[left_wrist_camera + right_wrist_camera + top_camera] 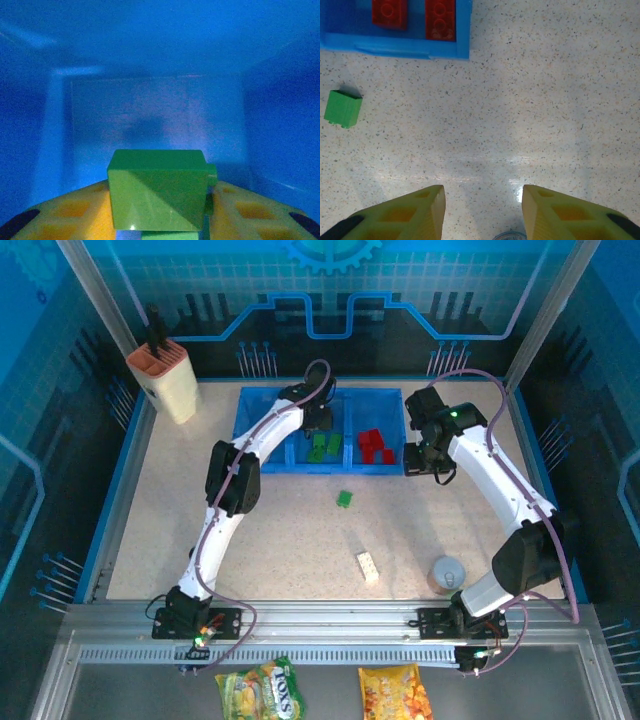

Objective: Sort the legos into containers by color
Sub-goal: Place the lego in the container.

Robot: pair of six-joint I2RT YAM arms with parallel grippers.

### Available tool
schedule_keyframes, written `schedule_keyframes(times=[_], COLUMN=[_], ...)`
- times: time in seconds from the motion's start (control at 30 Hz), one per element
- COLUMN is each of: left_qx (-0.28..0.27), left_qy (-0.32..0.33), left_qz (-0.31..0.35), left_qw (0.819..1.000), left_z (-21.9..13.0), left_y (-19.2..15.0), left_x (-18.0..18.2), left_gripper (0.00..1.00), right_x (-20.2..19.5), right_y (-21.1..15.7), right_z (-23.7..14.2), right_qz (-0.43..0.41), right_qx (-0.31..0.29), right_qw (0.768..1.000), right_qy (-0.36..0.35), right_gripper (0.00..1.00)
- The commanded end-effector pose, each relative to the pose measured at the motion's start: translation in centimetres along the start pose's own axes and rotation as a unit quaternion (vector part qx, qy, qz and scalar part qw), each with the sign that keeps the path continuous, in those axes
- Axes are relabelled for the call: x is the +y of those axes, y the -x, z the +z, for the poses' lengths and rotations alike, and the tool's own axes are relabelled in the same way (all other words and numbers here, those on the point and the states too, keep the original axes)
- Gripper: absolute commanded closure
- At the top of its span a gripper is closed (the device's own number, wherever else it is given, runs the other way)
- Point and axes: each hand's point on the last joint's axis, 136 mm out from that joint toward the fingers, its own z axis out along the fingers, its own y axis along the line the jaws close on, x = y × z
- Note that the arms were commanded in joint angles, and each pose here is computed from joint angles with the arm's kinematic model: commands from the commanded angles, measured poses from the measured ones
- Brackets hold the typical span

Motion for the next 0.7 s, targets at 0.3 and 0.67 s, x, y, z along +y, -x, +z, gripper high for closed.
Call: schedule_keyframes(times=[0.3,0.67], left_qx=[-0.024,-0.025], left_qy=[-0.005,-0.019], left_qz=[0.002,0.004], left_qw=[1.000,1.000], left_z=[1.8,-0.2], left_y=[1.5,2.0], left_x=[-0.2,-0.9], left_gripper=[0.52,0.44], right_x=[-0.9,-0.9], right_y=[-1.0,-1.2], right_z=[-1.5,-2.1], right_qz=[0.005,0.009], right_qx=[-0.006,-0.014], right_qw=[1.000,1.000], right_qy=[-0.012,-0.010], right_gripper=[0.54,0.55])
